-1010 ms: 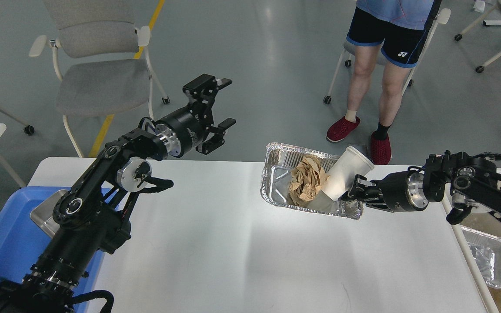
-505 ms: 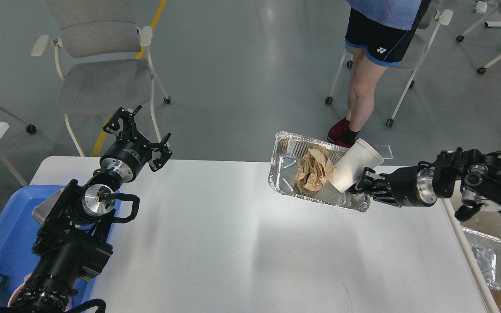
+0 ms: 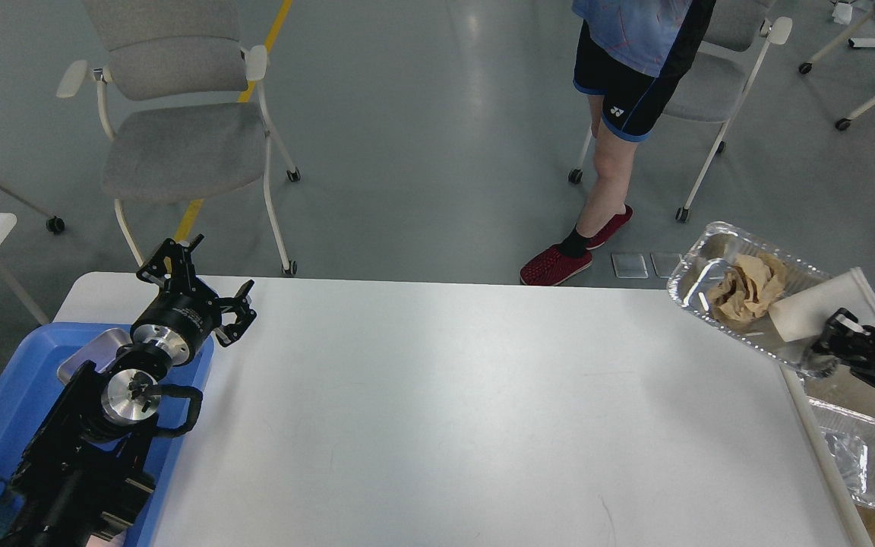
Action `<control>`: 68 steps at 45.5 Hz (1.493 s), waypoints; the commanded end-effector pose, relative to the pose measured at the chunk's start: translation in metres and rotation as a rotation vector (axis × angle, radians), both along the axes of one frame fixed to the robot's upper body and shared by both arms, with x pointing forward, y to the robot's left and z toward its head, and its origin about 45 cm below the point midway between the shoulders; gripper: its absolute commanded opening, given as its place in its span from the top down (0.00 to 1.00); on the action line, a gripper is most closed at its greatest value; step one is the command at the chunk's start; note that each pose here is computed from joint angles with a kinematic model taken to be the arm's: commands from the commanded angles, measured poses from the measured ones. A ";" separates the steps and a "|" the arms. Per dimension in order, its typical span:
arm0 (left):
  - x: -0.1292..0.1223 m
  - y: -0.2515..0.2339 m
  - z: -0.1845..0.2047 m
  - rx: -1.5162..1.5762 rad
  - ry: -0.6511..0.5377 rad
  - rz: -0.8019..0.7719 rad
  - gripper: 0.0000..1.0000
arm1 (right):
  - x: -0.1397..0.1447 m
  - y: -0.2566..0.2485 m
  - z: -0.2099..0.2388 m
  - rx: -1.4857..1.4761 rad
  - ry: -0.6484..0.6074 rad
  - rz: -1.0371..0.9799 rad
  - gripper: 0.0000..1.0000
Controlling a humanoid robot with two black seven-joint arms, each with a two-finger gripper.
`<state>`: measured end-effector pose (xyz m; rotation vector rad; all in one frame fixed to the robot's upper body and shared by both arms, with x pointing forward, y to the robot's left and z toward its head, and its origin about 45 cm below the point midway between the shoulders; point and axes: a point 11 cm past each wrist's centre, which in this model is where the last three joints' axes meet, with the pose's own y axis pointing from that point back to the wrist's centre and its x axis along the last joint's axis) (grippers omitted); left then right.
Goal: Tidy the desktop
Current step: 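Retract the left arm and carry the foil tray to the white bin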
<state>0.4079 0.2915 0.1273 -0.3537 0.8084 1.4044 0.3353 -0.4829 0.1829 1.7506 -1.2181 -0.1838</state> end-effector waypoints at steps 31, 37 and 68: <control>0.000 -0.005 -0.002 0.003 0.011 -0.021 0.03 | -0.089 -0.136 -0.079 -0.208 0.086 -0.629 0.00; 0.000 -0.005 -0.001 0.004 0.009 -0.017 0.03 | -0.081 -0.120 -0.093 -0.118 0.051 -0.701 0.00; 0.001 -0.031 0.013 0.006 -0.093 -0.162 0.03 | 0.097 0.045 -0.017 0.678 -0.636 -0.608 0.00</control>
